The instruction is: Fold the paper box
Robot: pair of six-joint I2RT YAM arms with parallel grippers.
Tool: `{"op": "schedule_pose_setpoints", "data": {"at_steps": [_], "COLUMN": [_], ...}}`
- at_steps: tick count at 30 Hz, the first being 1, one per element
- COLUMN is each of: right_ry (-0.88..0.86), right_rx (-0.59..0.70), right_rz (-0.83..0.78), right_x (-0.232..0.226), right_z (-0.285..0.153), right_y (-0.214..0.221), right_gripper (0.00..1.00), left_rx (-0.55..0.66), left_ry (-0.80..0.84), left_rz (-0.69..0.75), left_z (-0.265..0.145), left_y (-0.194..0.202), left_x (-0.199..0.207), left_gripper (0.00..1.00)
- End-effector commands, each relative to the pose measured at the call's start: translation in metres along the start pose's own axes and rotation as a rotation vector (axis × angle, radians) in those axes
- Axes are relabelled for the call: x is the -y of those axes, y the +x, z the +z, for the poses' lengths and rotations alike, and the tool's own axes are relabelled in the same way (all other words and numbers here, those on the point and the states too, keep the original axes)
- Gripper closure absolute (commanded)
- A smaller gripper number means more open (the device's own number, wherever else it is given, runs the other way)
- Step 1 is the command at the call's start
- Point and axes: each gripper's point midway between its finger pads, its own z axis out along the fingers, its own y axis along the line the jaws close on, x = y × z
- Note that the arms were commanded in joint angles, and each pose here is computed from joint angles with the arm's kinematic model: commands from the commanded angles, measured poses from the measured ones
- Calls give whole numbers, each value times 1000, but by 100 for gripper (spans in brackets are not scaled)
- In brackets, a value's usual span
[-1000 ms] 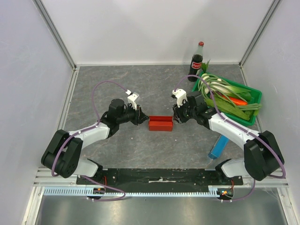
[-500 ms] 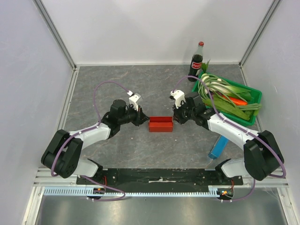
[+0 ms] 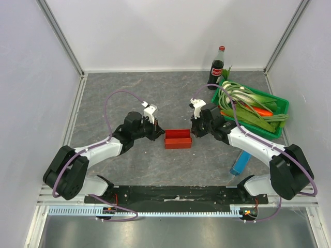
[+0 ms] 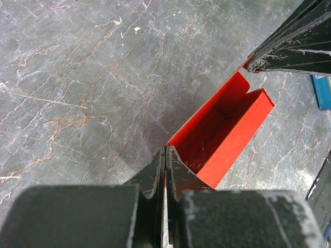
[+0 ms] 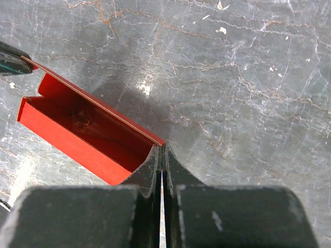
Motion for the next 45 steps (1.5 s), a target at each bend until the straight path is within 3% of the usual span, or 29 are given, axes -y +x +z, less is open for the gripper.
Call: {"op": "schedule_pose_setpoints", "data": {"at_steps": [1,7,10,14,16,17,18,21,24,30,37,41,45], "right_ry": [43,73,103,110,89,78,78,75,72,106,149,-99,-195], "right_rx": [62,67,66,72,73,79,82,94,113,124,-32,-121,-134], "right_rz": [121,195,190,154,139,126,116,92,70,65,-85,-185,-181], "right_x": [-8,-12,-7,-5,-8,-10,-10,-11,-13,-2,32,2,-12], "right_z": [-8,-4,-5,-10,-12,-14,-16,-23,-30,-21,26,57,69], "right_y": [-11,-6,-5,-6,-7,-9,-10,-15,-26,-59,-54,-30,-22], "right_gripper": [100,100,98,96,89,85,75,54,43,32,60,69,73], "left_rx": [69,82,100,143,176,215,235,258,277,156,48,-23,-17], "left_ry": [0,-37,-53,-81,-104,-108,-119,-161,-175,-39,-62,-52,-42], "left_rz": [-29,-72,-75,-80,-114,-125,-147,-186,-233,-349,-419,-446,-491], "left_z": [-2,-2,-6,-19,-28,-37,-43,-60,-75,-71,-62,-42,-14], "left_y": [-26,-25,-28,-39,-41,-50,-52,-51,-44,6,60,79,76], "left_x": [18,19,18,18,17,19,19,17,17,39,48,65,74], "left_gripper": [98,97,88,55,49,39,39,39,47,71,76,76,77]}}
